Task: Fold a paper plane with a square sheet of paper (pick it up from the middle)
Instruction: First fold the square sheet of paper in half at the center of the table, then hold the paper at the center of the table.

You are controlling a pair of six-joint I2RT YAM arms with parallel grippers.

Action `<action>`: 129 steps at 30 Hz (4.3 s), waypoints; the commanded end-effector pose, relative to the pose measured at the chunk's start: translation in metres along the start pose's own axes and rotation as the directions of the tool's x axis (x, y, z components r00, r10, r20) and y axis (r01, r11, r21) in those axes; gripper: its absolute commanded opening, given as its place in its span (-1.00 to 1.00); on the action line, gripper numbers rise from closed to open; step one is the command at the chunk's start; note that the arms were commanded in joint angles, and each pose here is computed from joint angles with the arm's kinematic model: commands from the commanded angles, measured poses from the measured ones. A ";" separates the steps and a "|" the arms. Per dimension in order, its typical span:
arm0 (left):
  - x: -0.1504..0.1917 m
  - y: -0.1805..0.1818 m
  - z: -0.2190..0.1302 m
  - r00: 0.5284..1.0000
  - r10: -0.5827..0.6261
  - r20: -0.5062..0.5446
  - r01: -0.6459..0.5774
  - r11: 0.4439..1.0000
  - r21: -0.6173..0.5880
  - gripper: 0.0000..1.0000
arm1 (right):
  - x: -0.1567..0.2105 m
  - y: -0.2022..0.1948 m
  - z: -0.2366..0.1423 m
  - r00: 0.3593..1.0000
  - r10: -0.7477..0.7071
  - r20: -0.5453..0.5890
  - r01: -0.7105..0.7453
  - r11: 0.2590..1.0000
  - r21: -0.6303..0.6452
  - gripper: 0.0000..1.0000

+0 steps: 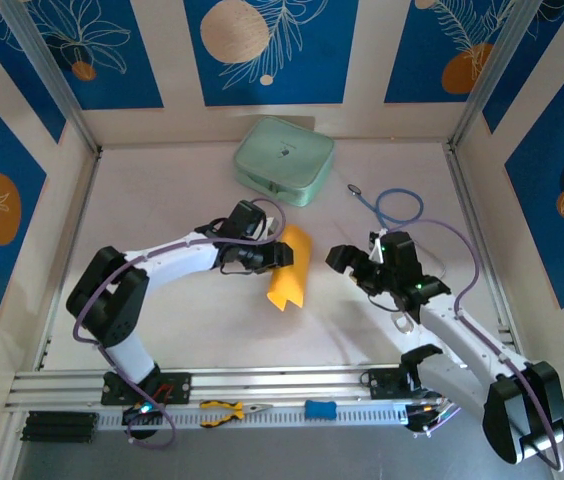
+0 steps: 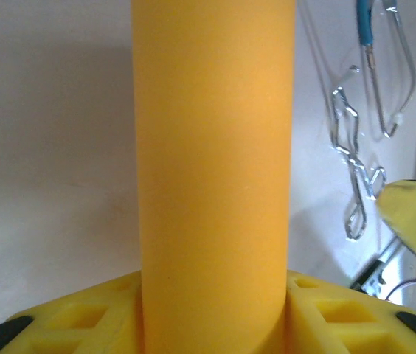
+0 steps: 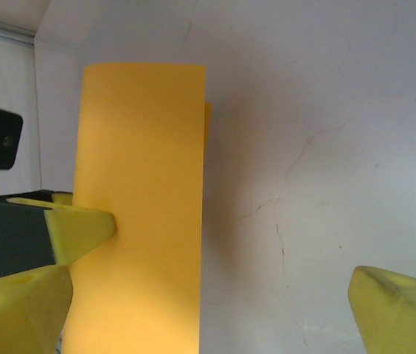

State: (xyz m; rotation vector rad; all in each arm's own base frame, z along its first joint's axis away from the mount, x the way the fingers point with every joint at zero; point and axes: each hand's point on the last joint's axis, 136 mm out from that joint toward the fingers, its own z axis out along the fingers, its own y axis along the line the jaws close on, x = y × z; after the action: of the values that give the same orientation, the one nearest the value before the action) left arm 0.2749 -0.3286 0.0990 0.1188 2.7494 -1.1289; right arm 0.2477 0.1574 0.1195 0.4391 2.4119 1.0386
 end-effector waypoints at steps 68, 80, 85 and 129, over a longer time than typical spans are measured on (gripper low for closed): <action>0.027 0.059 0.024 0.992 -0.119 -0.033 0.116 0.990 -0.086 -0.04 | 0.044 0.014 0.039 0.981 0.063 -0.185 -0.075 0.996 -0.057 0.34; 0.024 0.060 0.023 0.955 -0.295 0.037 0.296 0.954 -0.041 -0.10 | 0.048 0.011 0.043 0.976 0.064 -0.206 -0.077 0.996 -0.053 0.34; 0.030 0.058 0.027 0.947 -0.317 0.048 0.319 0.947 -0.047 -0.11 | 0.050 0.011 0.043 0.975 0.059 -0.215 -0.073 0.996 -0.055 0.35; 0.020 0.083 0.022 0.997 0.047 -0.068 -0.067 0.936 -0.347 0.19 | 0.058 0.025 0.071 0.964 0.024 -0.266 -0.038 0.998 -0.048 -0.21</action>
State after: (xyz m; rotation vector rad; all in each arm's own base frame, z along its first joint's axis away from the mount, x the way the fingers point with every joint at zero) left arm 0.2726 -0.2864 0.0303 0.1376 2.8920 -0.6513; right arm 0.2335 0.2301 0.0667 0.4002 2.6380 1.1966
